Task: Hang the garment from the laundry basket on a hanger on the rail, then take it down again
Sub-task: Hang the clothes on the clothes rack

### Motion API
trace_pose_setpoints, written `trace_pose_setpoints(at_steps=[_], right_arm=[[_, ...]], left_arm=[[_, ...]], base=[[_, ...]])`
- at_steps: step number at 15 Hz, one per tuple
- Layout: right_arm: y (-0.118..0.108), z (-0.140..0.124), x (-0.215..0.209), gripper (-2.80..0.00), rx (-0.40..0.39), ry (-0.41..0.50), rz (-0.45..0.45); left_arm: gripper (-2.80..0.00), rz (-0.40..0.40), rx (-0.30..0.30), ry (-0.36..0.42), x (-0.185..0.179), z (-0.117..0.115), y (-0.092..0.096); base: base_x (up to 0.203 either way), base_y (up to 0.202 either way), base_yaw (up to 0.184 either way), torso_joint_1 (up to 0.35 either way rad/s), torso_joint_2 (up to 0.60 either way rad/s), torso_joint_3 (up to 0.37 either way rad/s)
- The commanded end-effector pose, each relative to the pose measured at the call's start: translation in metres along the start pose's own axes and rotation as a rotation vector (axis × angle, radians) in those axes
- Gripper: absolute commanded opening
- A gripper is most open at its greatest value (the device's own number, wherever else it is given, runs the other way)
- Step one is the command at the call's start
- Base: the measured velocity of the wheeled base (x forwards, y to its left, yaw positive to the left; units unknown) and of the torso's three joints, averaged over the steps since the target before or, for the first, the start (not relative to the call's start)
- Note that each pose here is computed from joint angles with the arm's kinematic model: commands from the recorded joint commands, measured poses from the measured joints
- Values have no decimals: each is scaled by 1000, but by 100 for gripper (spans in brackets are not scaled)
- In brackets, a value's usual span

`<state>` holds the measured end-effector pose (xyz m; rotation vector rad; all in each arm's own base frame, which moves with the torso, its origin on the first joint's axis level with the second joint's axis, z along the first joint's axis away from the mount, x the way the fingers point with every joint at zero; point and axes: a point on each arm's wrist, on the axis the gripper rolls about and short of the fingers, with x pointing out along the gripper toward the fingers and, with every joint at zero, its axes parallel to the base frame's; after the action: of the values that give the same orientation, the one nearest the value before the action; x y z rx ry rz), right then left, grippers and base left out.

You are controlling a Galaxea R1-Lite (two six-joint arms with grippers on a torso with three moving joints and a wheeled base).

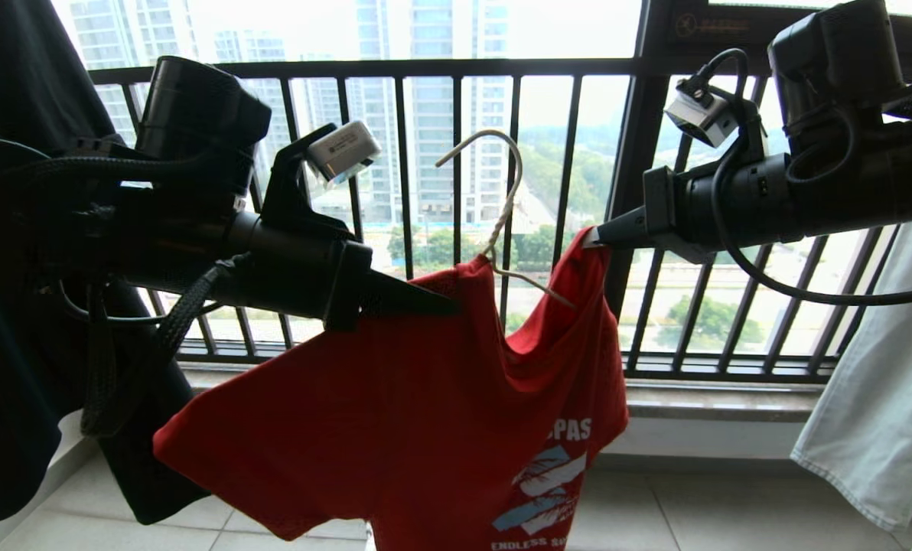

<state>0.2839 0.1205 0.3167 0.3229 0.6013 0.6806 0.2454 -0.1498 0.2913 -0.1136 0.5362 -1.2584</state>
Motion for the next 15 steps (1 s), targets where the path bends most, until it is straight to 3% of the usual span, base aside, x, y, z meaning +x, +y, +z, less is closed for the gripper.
trace_pose_setpoints(at_steps=[1,6,10,12,15], right_arm=[[4,0,-5,-280,-33,-7,-3],[33,-7,-12,-280,-82,-14,18],[53,-13,-10,-280,-114,-13,43],[62,-16,-4,-280,-134,-38,-5],[73,-8,-4,-280,-154,-90,24]], left_arm=[[-280,-21,-9,24,9,-3,1],[-280,44,-21,29,27,-6,19],[-280,44,-44,16,28,-6,20],[-280,38,-41,-43,30,-5,21],[-280,17,-28,-173,34,-5,23]], base=[[0,0,0,0,0,0],[0,0,0,0,0,0],[0,0,0,0,0,0],[0,0,0,0,0,0],[0,0,0,0,0,0]])
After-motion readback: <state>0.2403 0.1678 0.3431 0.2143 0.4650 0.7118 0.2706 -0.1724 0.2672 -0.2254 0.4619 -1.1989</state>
